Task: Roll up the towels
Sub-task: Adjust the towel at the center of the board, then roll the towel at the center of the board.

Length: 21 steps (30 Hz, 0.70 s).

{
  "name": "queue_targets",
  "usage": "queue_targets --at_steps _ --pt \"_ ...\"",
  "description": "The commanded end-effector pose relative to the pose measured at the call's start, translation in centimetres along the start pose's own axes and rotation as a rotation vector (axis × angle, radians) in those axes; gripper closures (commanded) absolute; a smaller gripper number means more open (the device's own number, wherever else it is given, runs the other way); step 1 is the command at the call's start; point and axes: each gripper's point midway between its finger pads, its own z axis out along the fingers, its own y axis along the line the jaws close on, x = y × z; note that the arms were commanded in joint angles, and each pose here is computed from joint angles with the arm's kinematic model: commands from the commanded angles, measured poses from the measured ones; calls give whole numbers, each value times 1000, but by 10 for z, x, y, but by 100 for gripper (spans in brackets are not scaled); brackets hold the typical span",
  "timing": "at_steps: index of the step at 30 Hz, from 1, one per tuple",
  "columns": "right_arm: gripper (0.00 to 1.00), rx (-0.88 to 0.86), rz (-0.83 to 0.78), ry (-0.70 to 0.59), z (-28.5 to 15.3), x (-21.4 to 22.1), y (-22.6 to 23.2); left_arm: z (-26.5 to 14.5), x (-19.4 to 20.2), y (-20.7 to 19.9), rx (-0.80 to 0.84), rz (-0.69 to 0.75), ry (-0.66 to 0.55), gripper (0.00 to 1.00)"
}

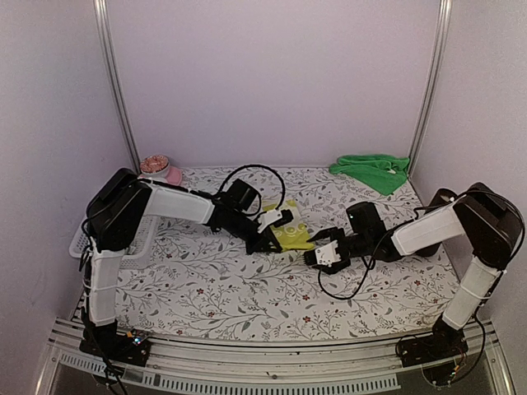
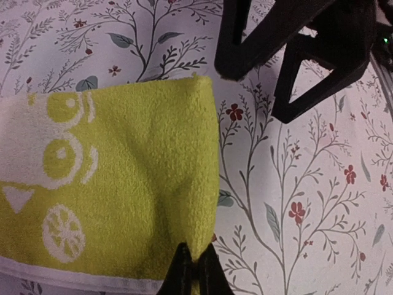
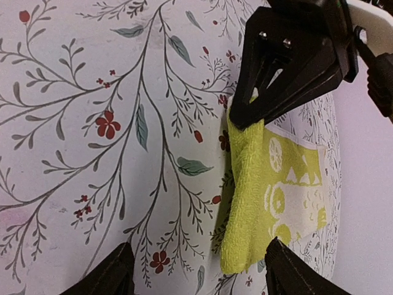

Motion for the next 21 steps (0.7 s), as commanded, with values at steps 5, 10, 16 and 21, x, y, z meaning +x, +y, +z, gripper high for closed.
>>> queue_targets --at_steps 5,10,16,21 --pt "32 191 -5 172 21 27 -21 1 1 -1 47 -40 -5 100" --pt "52 181 22 209 31 37 -18 3 5 -1 47 -42 7 100" --pt "64 84 52 130 30 21 -4 5 9 0 46 -47 22 100" --pt "64 82 90 136 33 21 -10 5 10 -2 50 -51 24 100"
